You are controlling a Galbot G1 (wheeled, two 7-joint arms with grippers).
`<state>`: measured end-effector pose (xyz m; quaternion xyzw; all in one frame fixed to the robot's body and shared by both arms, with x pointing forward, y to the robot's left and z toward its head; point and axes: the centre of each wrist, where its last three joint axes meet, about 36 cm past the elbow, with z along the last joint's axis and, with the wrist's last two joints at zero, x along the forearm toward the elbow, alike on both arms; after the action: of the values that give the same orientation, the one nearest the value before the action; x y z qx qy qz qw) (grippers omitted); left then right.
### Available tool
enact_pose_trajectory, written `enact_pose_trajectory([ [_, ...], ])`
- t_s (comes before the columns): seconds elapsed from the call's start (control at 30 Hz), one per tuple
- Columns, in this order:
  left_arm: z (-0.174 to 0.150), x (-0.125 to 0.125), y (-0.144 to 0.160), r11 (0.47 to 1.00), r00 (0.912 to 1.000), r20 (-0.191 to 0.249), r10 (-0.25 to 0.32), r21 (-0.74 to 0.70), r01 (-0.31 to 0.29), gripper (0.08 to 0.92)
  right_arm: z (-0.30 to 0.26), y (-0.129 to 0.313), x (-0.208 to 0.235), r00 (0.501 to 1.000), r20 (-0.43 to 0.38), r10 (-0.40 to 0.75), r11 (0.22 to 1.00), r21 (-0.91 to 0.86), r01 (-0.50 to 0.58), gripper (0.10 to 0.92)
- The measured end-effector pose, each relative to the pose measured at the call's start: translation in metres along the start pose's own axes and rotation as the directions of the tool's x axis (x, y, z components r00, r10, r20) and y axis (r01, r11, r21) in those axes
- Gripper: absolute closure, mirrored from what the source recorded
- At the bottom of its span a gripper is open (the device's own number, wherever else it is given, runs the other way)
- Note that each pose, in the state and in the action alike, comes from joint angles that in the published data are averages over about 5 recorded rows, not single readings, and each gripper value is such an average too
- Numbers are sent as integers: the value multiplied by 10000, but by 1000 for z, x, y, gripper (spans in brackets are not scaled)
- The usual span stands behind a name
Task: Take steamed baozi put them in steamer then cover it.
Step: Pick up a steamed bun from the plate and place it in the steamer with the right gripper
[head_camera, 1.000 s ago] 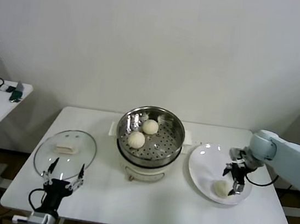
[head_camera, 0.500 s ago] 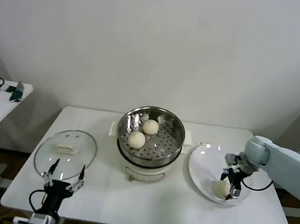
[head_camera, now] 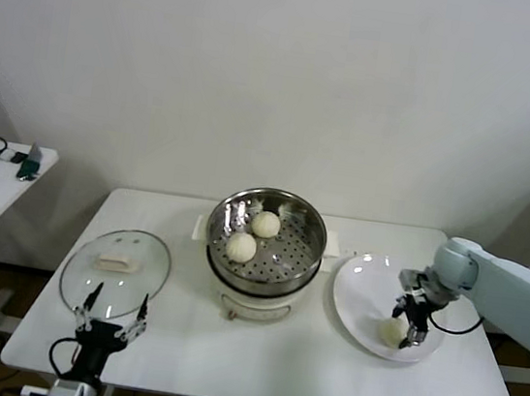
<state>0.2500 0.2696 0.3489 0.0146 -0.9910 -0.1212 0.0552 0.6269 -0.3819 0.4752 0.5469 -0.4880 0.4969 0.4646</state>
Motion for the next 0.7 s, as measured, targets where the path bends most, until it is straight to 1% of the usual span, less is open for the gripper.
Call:
enact_pose_trajectory([
  [0.17,1,2,0,10000,10000,-46,9,22,-9,177,-20,-15,37,9994,-69,325,9929,1144,-315,335],
  [0.37,0,2,-1,10000,10000,-28,24,58,-23,177,-54,-42,109,9929,-393,1119,9460,3101,-943,335],
  [0.5,0,4,-2,10000,10000,-60,43,88,-42,177,-89,-55,160,9837,-546,1712,8772,4631,-1269,330],
  [0.7,1,5,-3,9999,9999,-109,56,142,-55,177,-155,-64,214,9706,-527,2348,7257,6739,-1389,327],
])
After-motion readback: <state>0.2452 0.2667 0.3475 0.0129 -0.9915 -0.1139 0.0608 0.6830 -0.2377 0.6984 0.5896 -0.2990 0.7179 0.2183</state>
